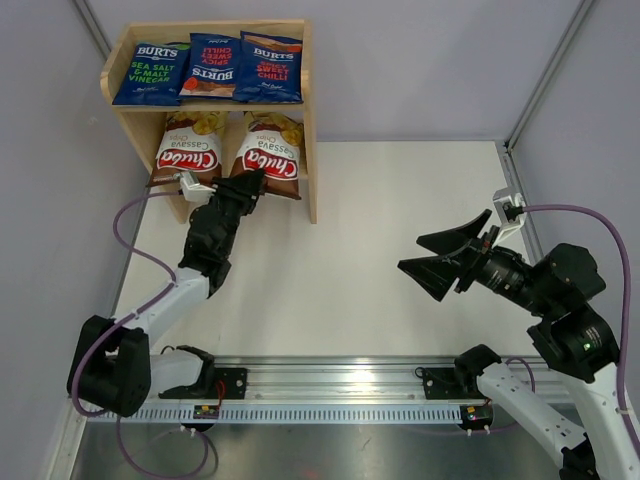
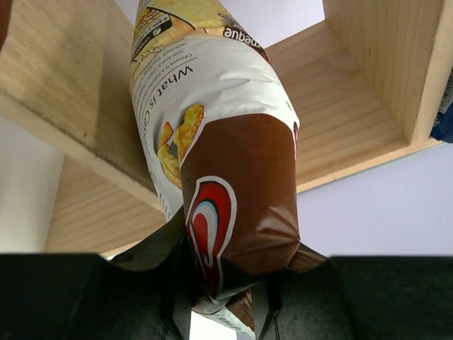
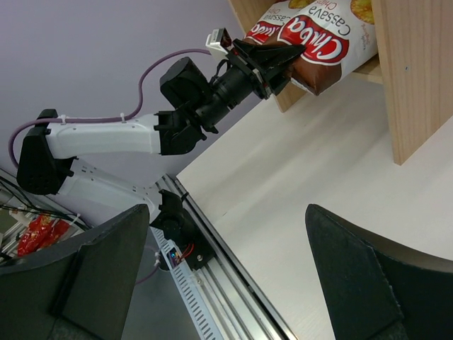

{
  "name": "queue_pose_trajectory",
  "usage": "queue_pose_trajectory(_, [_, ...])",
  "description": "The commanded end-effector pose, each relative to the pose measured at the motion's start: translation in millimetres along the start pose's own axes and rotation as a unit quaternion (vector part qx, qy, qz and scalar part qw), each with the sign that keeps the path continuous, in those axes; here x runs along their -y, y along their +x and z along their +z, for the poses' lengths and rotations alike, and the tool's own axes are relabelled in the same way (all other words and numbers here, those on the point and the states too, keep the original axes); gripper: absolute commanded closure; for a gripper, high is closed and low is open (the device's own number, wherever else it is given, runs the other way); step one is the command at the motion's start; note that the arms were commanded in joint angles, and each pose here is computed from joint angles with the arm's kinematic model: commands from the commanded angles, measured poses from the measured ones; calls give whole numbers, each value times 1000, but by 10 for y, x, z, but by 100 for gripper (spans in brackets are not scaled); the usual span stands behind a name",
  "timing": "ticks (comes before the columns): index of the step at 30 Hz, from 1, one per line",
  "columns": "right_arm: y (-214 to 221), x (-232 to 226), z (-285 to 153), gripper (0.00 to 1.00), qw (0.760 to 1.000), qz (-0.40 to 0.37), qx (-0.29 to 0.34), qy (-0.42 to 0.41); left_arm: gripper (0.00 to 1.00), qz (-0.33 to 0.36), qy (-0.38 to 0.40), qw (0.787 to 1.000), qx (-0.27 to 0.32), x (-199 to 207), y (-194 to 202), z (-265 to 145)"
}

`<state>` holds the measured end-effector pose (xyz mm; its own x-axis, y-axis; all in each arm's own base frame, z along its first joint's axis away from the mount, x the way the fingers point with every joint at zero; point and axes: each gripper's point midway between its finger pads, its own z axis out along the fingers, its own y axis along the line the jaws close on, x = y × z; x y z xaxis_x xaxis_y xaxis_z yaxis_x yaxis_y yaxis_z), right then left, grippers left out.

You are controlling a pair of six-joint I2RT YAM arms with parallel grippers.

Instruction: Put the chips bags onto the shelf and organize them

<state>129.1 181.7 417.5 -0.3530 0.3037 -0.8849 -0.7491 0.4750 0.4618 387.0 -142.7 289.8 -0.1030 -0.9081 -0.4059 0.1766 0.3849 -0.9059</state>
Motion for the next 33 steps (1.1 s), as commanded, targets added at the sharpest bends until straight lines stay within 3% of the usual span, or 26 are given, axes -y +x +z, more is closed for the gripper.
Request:
queue_pose_trajectory(1, [-82, -79, 17, 1, 1000, -15, 15, -22, 94, -25, 70, 996, 42, 478, -242, 145])
queue_pose_trajectory(6, [-67, -66, 39, 0, 999, -19, 12, -23, 93, -25, 50, 996, 63, 367, -275, 268])
queue_pose_trajectory(33, [72, 36, 161, 1, 999, -14, -3, -31, 91, 9, -15, 999, 50, 6, -13, 721])
